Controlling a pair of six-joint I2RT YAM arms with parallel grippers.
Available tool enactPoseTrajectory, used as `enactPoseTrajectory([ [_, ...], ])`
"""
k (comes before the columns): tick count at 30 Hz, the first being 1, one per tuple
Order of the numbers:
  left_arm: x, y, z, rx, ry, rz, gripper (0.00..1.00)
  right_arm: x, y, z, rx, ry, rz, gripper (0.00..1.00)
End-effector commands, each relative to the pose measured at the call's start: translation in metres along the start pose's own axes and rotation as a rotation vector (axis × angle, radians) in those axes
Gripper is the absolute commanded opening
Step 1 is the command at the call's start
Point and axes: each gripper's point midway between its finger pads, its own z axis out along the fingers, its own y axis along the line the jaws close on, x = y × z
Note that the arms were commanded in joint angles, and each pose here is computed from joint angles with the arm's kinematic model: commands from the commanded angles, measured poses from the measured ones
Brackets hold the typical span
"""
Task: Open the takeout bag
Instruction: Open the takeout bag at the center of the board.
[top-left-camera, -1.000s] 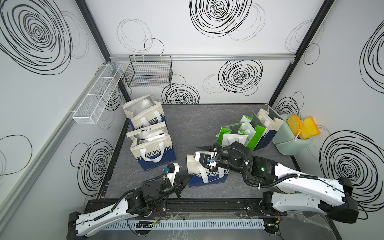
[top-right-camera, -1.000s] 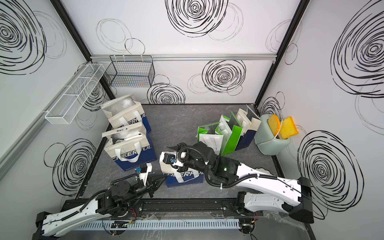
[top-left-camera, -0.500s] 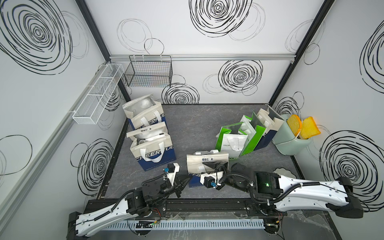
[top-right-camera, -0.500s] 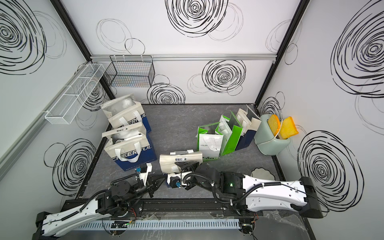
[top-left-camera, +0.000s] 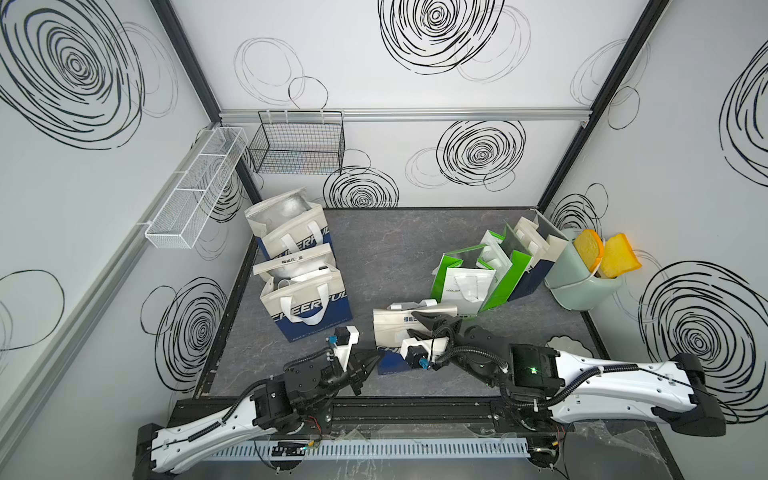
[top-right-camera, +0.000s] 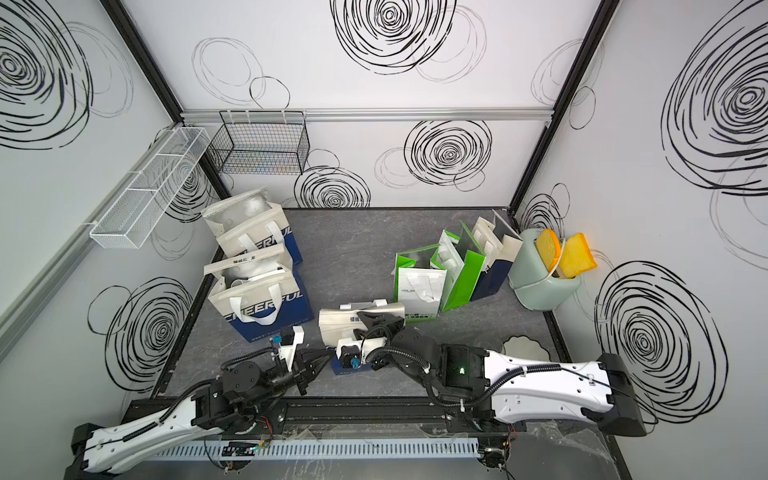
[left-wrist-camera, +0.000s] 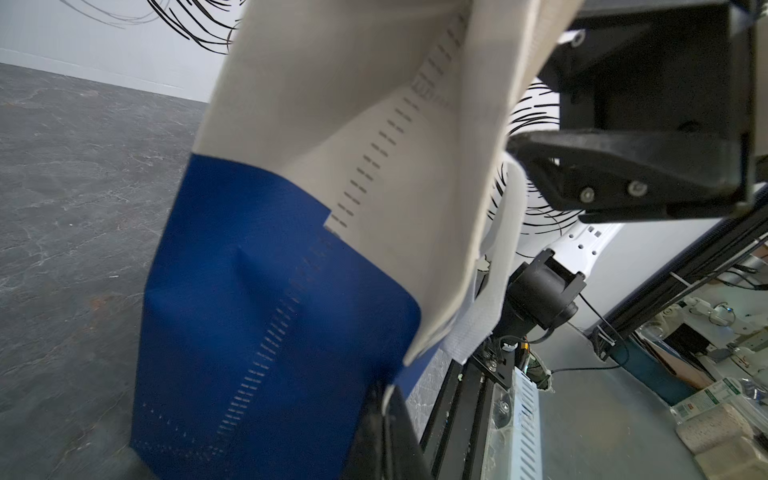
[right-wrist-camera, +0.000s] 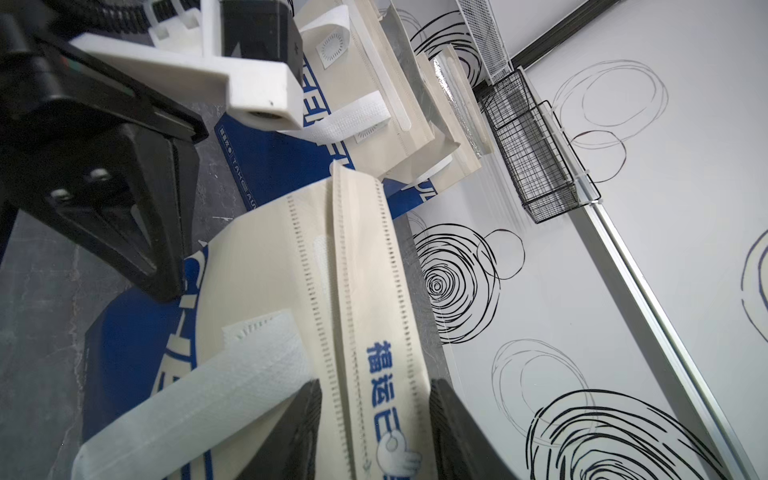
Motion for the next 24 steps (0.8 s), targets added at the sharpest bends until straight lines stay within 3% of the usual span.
enactPoseTrajectory([
  [1, -0.004, -0.001, 0.000, 0.005, -0.019, -0.018, 0.00, 0.000, -0.006, 0.003, 0.050, 0.010, -0.021, 0.44],
  [9, -0.004, -0.001, 0.000, 0.004, -0.020, -0.018, 0.00, -0.003, -0.011, 0.007, 0.075, 0.019, -0.048, 0.34],
  [22, -0.004, -0.001, 0.000, 0.001, -0.023, -0.017, 0.00, -0.004, -0.016, 0.008, 0.095, 0.026, -0.042, 0.00],
  [24, -0.005, -0.001, -0.001, 0.000, -0.025, -0.017, 0.00, -0.007, -0.016, 0.007, 0.086, 0.014, -0.023, 0.00],
])
